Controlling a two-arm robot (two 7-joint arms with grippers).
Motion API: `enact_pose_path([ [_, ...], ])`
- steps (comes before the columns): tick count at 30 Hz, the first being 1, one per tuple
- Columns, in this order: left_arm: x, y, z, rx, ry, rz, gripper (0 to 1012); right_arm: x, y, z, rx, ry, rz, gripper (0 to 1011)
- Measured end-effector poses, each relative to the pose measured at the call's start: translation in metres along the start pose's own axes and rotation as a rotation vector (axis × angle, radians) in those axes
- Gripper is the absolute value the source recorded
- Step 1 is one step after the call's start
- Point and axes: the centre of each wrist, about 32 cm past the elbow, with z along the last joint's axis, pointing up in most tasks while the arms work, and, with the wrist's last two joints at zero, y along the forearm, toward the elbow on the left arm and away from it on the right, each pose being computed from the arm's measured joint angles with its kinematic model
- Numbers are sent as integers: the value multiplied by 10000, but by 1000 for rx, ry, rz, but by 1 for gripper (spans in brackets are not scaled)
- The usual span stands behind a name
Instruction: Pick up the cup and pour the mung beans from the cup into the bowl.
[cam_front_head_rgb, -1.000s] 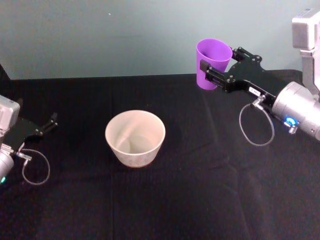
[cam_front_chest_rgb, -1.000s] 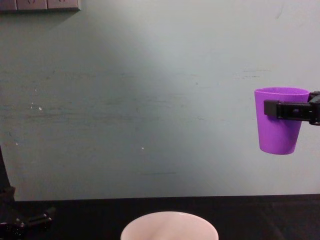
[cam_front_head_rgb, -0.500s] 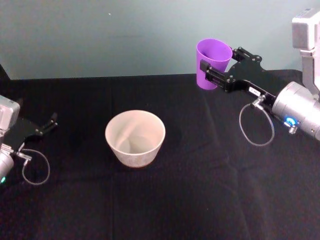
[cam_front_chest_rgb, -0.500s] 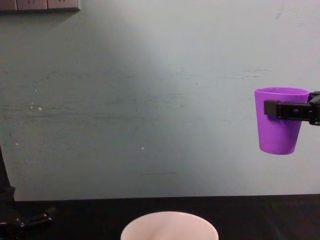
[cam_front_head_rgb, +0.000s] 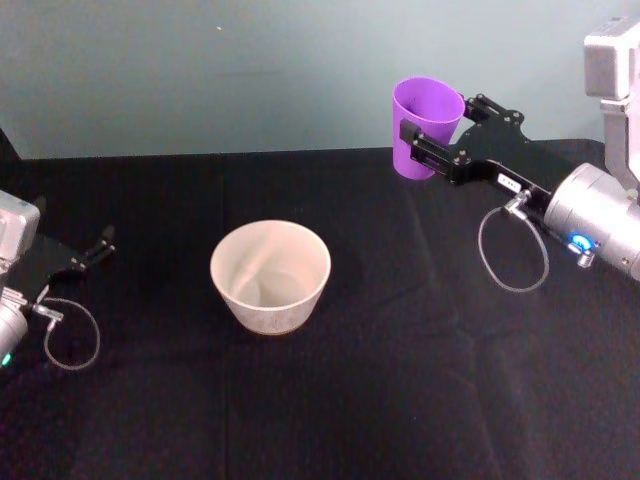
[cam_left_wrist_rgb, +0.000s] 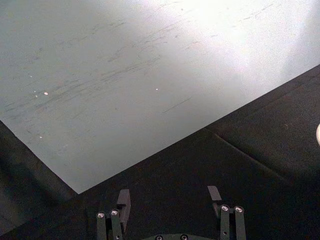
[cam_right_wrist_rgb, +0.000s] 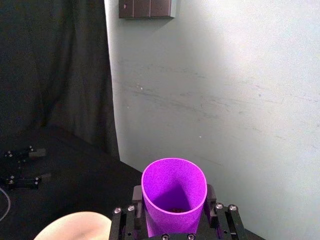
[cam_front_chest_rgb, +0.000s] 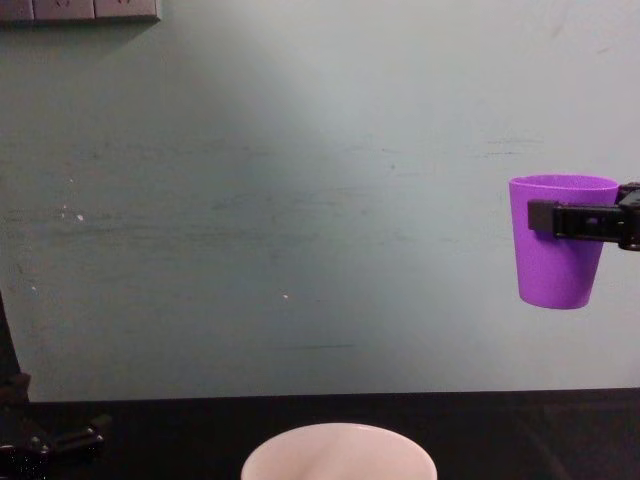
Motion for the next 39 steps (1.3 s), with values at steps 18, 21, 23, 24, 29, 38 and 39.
enact_pose_path([
  [18,0,0,0,0,0,0,1000,0,0,0,0,0,0,720],
  [21,0,0,0,0,0,0,1000,0,0,0,0,0,0,721],
  [23,0,0,0,0,0,0,1000,0,0,0,0,0,0,720],
  [24,0,0,0,0,0,0,1000,0,0,0,0,0,0,720],
  [29,0,0,0,0,0,0,1000,0,0,0,0,0,0,720],
  [38,0,0,0,0,0,0,1000,0,0,0,0,0,0,721],
  [39,0,0,0,0,0,0,1000,0,0,0,0,0,0,720],
])
